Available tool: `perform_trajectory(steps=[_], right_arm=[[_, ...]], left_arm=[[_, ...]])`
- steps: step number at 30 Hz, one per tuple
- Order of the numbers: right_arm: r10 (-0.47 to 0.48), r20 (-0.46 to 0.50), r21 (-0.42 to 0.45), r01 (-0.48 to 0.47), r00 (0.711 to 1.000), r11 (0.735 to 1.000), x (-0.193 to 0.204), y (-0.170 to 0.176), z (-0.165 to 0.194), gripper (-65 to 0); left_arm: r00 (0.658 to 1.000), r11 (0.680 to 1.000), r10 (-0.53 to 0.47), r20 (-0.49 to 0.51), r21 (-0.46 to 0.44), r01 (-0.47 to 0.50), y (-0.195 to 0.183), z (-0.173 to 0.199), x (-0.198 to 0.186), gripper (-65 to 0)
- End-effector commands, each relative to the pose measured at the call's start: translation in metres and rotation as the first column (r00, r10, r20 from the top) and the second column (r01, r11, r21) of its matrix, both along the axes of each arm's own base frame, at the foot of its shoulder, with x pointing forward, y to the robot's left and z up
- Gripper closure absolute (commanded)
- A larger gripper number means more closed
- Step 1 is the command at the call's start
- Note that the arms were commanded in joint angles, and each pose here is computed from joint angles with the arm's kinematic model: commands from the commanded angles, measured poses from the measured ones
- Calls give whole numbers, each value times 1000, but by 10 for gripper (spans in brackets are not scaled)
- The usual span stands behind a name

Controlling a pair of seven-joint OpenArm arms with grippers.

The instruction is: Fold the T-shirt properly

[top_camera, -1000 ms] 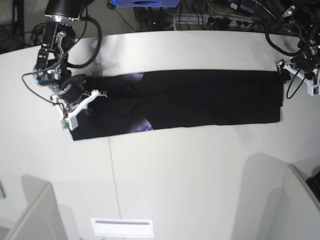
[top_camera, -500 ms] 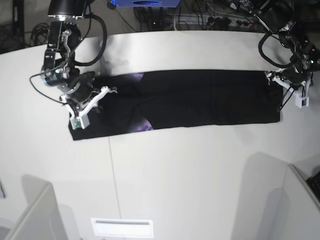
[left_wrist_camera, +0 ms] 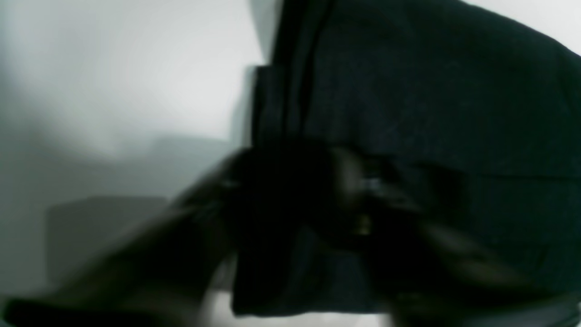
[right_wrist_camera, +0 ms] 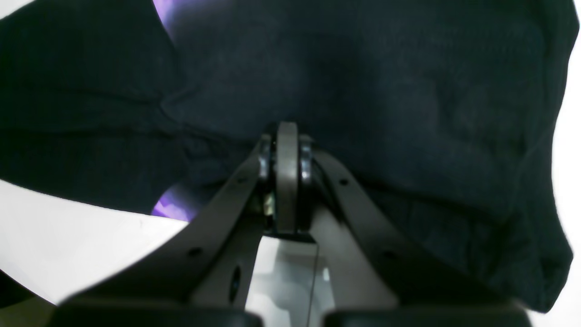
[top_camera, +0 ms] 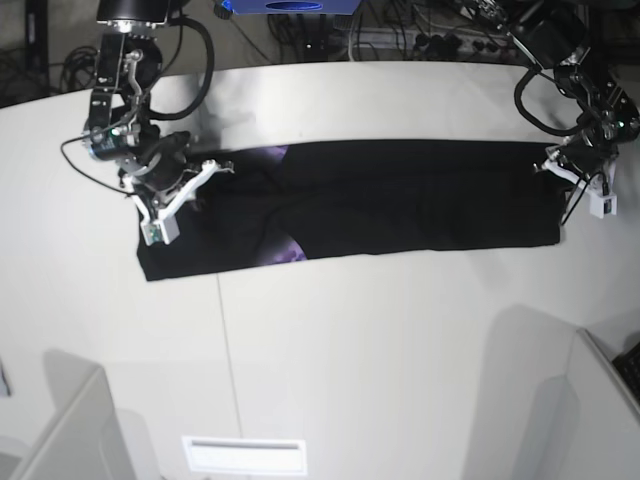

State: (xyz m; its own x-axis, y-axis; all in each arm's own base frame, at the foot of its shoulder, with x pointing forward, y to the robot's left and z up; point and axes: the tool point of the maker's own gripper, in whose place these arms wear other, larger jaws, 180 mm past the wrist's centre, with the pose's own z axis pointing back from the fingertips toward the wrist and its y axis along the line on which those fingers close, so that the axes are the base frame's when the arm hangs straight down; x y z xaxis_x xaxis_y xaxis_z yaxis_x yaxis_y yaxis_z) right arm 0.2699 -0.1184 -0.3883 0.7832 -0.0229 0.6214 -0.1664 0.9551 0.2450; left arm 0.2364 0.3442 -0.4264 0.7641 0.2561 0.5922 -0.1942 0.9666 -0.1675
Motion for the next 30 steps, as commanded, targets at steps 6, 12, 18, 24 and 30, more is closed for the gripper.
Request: perform_trajectory(steps=[6,12,18,24,30], right_arm=[[0,46,6,-1,999,1000,4,-1,11,0],[0,47,8,0,999,1000,4,0,12,0],[-1,46,9,1,999,1000,4,-1,11,0],[-1,46,9,1,999,1000,4,-1,11,0],[-1,46,9,1,999,1000,4,-1,11,0]], left_arm=[[999,999,-9,-39,30,10,7,-2,-11,0],[1000,996,-17,-25,88,19,18,11,-15,0],[997,972,-68,41,230,57,22,50,-22,0],[991,952,-116,69,293,91,3,71,-29,0],[980,944,-151,127,314,105,-25,90,-20,0]])
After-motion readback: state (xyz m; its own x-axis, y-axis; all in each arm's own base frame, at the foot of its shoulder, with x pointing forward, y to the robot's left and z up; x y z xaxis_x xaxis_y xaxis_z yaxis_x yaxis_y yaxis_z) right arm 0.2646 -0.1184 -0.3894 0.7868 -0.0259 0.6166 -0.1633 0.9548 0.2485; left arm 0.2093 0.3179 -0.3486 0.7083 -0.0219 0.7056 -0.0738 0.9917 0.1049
